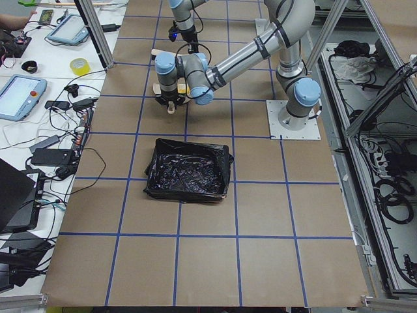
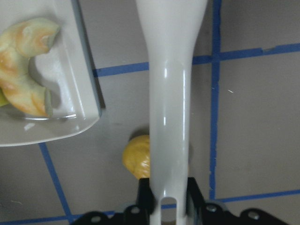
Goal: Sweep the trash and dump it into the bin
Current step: 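Move the brush with the right gripper behind the yellow potato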
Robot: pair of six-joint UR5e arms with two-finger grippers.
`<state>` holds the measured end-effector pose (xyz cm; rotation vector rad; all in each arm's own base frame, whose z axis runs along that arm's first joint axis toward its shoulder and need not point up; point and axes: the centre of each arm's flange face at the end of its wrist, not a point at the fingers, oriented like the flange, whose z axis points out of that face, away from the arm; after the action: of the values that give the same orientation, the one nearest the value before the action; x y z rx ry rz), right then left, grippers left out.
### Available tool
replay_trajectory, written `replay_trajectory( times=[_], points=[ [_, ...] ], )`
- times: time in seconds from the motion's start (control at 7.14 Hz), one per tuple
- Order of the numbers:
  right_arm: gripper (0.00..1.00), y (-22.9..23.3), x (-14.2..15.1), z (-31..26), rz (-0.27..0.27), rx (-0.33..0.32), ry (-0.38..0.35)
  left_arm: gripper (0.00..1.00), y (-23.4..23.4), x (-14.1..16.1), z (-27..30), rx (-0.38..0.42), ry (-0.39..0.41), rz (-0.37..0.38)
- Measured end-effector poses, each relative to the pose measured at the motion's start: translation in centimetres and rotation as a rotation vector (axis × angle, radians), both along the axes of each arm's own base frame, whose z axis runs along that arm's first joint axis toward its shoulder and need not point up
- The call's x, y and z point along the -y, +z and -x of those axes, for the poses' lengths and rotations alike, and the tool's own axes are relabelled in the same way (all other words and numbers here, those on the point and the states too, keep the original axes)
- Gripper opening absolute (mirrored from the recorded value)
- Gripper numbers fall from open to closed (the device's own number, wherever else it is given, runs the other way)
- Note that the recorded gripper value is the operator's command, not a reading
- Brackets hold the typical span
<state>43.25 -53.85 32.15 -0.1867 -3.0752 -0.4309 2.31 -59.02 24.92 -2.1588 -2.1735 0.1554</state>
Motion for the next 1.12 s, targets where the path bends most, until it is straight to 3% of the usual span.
replay_trajectory(
  times=[0.28,0.56,0.98,1.12],
  points=[
    [0.0,1.9,-4.0,5.5,-0.032,-0.072,-0.027,0.0,0.1,-4.1,-0.2,0.018,-0.043,-0.017],
    [0.0,0.5,-10.3,9.2,-0.069,-0.103,-0.048,0.0,0.3,-8.2,0.2,0.017,-0.042,-0.029],
    [0.0,-4.4,-15.8,9.2,-0.136,-0.058,-0.121,0.0,0.8,-10.5,0.4,0.04,-0.029,-0.034],
    [0.0,-6.0,-18.0,7.7,-0.136,-0.06,-0.145,0.0,0.7,-10.7,0.3,0.041,-0.028,-0.037]
  ],
)
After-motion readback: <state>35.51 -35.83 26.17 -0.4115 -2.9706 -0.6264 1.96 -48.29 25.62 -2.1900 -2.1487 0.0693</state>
